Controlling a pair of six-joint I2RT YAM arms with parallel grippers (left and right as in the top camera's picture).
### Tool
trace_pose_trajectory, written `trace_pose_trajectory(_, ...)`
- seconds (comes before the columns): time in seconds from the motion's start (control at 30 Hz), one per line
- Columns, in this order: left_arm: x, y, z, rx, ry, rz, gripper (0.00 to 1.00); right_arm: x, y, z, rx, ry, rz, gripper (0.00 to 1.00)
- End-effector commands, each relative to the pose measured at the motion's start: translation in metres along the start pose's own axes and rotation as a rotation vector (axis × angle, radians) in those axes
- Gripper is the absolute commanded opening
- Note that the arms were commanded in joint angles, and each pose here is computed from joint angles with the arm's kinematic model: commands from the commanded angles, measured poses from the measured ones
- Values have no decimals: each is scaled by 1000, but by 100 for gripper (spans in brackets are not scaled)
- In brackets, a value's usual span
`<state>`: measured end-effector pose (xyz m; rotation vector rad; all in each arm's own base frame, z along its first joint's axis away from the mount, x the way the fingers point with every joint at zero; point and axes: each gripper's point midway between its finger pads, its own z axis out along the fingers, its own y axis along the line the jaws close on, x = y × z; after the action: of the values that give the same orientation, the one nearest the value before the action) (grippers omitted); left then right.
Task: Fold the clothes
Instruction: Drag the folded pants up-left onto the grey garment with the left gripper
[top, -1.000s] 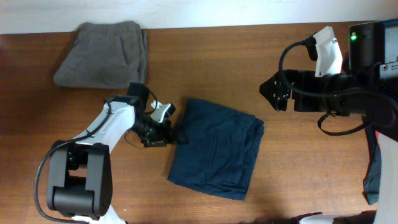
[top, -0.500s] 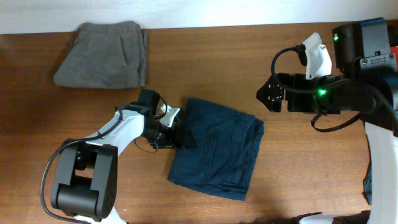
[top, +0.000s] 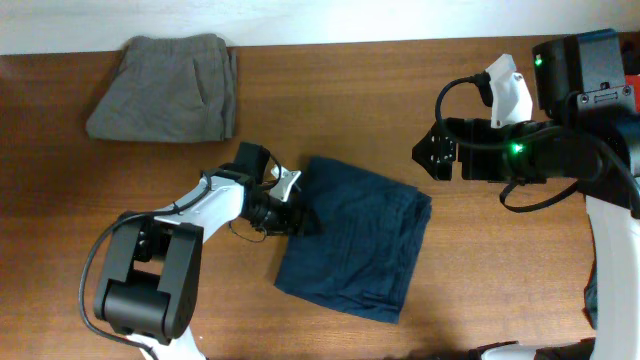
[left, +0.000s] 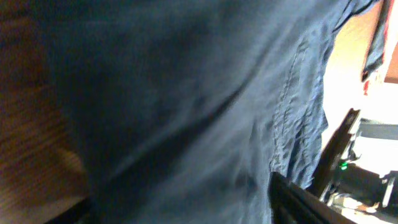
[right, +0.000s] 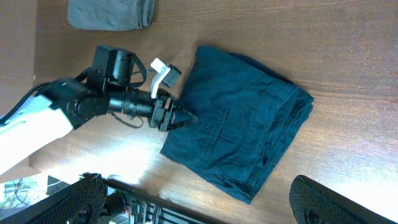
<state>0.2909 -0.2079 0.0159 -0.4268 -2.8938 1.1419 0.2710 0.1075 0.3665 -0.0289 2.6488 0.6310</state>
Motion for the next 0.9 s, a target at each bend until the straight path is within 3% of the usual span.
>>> trace_pose_trajectory(0.0, 9, 19, 16, -44, 40, -32, 68, 1, -4, 1, 19, 4, 7, 99)
trace_pose_trajectory(0.07, 7, 19, 17, -43, 31, -24, 67, 1, -5, 1, 25, 3, 7, 99)
trace_pose_trajectory(0.1, 6, 19, 17, -43, 26, -19, 61, 1, -5, 1, 25, 3, 2, 99)
trace_pose_trajectory(0.2, 0, 19, 17, -42, 6, -2, 3, 1, -5, 1, 25, 3, -15, 99)
trace_pose_trajectory(0.5, -45, 12, 6, -58, -126, 105, 1, 1, -5, 1, 25, 3, -19, 98)
trace_pose_trajectory(0.87, -157, 6, -67, -347, -403, 258, 1, 11, -16, 18, 48, 75, 9, 99)
